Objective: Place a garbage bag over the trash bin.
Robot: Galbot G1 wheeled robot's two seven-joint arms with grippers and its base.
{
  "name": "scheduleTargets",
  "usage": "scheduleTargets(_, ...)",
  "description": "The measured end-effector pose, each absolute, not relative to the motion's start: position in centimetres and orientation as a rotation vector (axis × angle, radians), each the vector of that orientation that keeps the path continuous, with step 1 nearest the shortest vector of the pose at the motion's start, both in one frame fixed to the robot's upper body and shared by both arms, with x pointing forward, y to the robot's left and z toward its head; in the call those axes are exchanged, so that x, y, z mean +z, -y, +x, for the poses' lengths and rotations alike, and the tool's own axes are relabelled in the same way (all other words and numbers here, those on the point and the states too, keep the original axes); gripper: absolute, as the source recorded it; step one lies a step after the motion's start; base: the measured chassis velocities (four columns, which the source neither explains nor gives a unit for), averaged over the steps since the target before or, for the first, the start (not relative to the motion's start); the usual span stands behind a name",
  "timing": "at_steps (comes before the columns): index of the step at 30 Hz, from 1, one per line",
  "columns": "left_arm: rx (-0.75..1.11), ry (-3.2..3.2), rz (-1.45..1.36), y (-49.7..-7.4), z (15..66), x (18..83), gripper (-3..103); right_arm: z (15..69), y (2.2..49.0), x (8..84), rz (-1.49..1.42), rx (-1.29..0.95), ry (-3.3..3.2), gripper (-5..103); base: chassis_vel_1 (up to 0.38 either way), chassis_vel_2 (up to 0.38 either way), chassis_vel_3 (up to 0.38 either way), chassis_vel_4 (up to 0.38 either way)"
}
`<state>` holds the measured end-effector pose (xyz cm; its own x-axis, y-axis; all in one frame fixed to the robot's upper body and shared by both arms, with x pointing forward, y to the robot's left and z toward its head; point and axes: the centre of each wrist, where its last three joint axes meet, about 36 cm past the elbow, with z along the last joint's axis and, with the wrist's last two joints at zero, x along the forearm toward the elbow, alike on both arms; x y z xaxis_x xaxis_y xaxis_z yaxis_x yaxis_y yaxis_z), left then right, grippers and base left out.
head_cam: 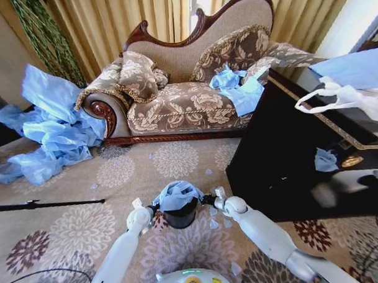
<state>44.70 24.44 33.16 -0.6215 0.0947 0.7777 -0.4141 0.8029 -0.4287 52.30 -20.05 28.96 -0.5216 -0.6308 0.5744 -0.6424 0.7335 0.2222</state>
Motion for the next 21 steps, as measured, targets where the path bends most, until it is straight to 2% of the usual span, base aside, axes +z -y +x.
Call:
scheduleTargets(5,0.717,2.144,0.243,-24.0,42.9,32.7,0,50.7,20.1,28.6,0.961,0.048,2.285,0,0.000,0.000,0.000,0.000)
scheduleTargets(9,0.624,2.248,0.244,-23.7,41.0,32.5,0,49.2,20.1,28.4,0.932,0.068,2.307,0,0.000,0.000,0.000,0.000)
scheduleTargets(13,0.495,2.489,0.234,-22.9,38.3,32.0,0,46.9,19.7,27.9,0.777,0.063,2.381,0,0.000,0.000,0.000,0.000)
scheduleTargets(15,0.376,2.665,0.207,-22.4,36.9,31.0,0,45.6,19.3,27.8,0.700,0.041,2.422,0,0.000,0.000,0.000,0.000)
scheduleTargets(21,0.286,2.757,0.168,-21.7,35.1,30.2,0,43.8,18.6,27.8,0.652,-0.014,2.443,0,0.000,0.000,0.000,0.000)
